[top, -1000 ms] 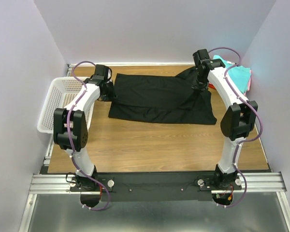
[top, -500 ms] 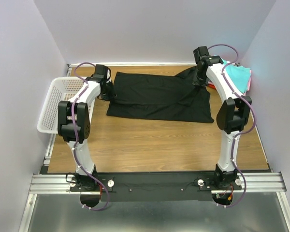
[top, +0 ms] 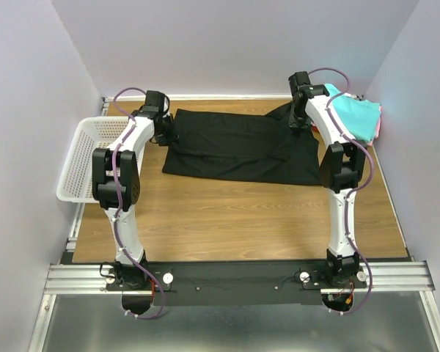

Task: Fold and stack the t-shirts
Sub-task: Fold the tshirt

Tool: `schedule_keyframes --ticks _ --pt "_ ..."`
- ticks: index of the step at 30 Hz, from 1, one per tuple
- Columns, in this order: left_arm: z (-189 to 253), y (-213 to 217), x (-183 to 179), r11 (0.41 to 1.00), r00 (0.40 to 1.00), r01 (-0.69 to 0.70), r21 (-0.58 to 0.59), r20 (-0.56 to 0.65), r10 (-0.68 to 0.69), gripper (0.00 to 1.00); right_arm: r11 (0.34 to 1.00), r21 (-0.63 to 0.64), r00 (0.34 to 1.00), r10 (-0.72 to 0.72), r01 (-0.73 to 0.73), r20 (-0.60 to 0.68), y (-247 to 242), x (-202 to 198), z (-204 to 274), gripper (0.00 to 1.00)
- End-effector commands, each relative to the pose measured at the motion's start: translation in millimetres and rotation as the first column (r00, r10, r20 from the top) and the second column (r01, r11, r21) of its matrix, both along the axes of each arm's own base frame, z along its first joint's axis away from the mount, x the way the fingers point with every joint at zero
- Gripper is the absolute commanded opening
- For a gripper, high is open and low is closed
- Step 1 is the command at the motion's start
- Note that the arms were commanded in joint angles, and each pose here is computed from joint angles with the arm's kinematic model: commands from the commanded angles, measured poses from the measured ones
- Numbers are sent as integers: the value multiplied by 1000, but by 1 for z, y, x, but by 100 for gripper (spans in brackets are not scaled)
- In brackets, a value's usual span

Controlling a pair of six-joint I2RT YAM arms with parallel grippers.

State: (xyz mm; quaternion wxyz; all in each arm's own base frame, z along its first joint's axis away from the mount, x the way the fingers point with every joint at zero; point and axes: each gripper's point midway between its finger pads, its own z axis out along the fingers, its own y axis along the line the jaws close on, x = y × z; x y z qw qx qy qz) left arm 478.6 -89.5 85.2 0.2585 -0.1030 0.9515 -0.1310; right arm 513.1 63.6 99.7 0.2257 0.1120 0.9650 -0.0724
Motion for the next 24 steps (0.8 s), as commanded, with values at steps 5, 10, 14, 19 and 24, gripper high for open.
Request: schedule_keyframes --ticks 5,10,14,19,24 --pt "39 13 18 997 990 -80 21 122 76 61 995 64 995 68 -72 66 4 10 23 75" --pt "49 5 17 998 986 -59 36 161 53 61 982 150 993 117 -114 -16 17 -31 3 63" --pt "37 -28 8 999 990 39 31 136 -43 61 959 247 986 154 -137 -54 32 -52 -14 56" --pt "12 -62 -17 993 991 117 -12 73 -115 61 937 329 983 157 -117 -97 45 -67 -34 51" --pt "-13 -71 -36 987 989 149 -54 14 -148 61 921 373 980 165 -112 -113 53 -68 -44 49"
